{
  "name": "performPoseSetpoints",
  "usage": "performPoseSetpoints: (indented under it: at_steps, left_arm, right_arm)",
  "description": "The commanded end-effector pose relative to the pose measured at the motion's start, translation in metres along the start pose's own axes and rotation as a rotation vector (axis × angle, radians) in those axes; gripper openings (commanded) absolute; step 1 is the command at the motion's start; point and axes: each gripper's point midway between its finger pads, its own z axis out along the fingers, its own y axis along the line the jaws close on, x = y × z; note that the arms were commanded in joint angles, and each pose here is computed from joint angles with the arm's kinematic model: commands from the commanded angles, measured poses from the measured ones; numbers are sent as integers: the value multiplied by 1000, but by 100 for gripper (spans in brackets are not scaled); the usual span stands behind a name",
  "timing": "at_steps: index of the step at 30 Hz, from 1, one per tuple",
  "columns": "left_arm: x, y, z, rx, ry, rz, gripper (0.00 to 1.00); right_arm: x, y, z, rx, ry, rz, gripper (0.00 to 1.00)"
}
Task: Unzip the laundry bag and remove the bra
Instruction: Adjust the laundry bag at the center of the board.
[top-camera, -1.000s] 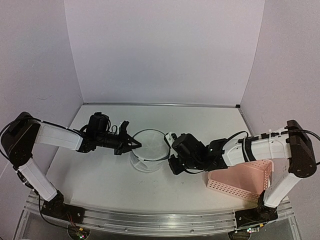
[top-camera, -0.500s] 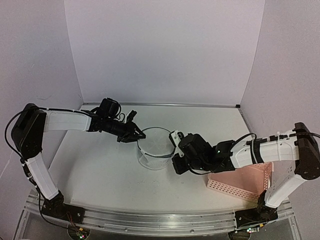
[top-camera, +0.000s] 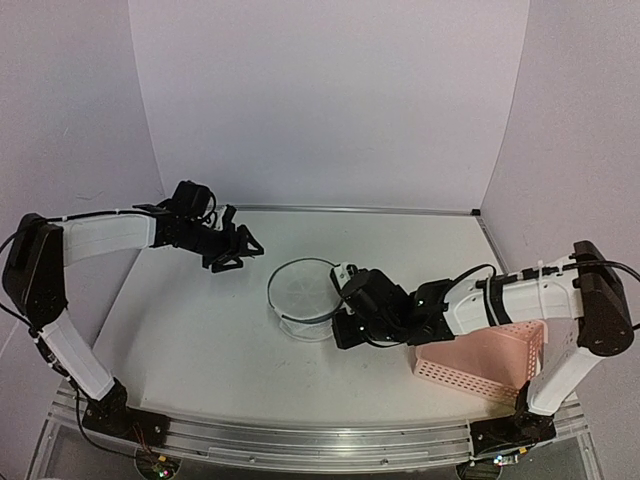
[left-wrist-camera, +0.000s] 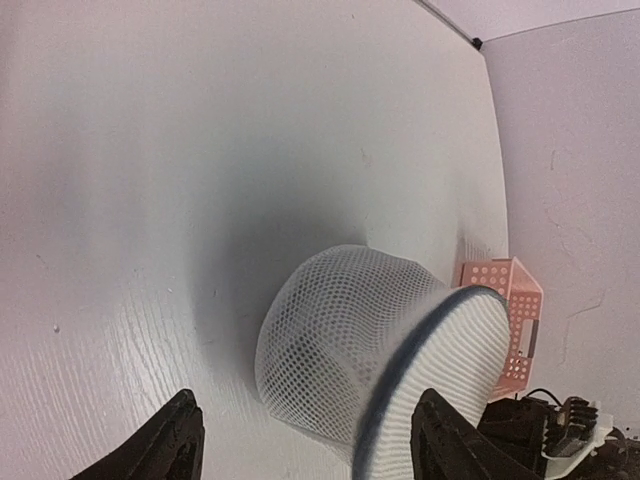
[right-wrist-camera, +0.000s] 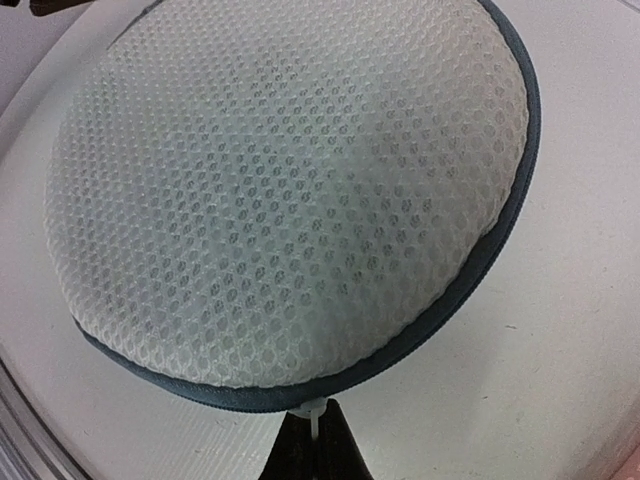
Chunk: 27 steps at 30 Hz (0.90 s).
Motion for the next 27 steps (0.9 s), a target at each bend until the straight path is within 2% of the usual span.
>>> performPoseSetpoints:
  at_steps: [1, 11, 17, 22, 27]
  left_arm:
    - [5, -17, -40, 11, -79, 3, 73]
    - [74, -19, -56, 109, -9, -101, 78]
    - [102, -29, -58, 222, -5, -222, 84]
    - [118, -34, -43, 311, 13, -318, 86]
    - [114, -49, -30, 343, 8, -333, 86]
  right_arm:
    - [-30, 27, -2, -71, -49, 83, 0]
    - [-46, 65, 14, -170, -42, 129, 0]
    - [-51, 84, 23, -217, -37, 168, 0]
    - [-52, 91, 25, -225, -38, 167, 0]
    - [-54, 93, 21, -228, -47, 164, 0]
